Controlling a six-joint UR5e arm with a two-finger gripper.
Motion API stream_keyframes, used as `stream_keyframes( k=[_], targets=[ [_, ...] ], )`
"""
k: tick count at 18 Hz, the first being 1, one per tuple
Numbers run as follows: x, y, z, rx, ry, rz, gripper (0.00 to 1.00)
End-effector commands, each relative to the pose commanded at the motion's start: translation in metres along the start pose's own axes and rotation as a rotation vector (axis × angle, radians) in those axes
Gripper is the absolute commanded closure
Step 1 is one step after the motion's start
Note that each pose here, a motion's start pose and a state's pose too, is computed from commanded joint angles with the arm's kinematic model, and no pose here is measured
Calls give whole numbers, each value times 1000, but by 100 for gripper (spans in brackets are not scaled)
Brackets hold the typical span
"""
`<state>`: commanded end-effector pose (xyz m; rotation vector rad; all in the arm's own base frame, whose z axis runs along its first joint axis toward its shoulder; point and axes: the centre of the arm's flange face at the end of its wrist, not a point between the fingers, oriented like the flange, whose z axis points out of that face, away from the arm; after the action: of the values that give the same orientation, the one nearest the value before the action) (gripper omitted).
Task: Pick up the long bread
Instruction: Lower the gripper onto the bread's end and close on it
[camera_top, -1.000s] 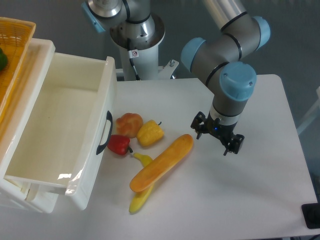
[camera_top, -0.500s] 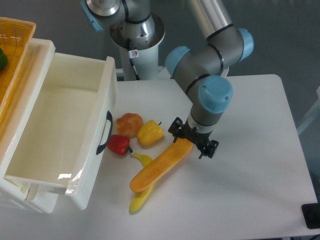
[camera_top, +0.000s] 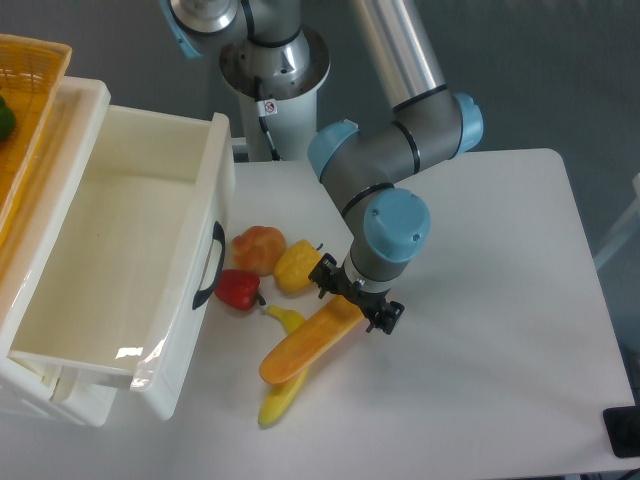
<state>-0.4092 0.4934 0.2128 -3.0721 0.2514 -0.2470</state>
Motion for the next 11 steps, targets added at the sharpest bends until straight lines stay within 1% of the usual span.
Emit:
stream_keyframes(
  k=[7,11],
  targets=[
    [-7,-9,13,-6,10,-14,9],
    [-9,-9,13,-6,9,-20,32]
  ],
)
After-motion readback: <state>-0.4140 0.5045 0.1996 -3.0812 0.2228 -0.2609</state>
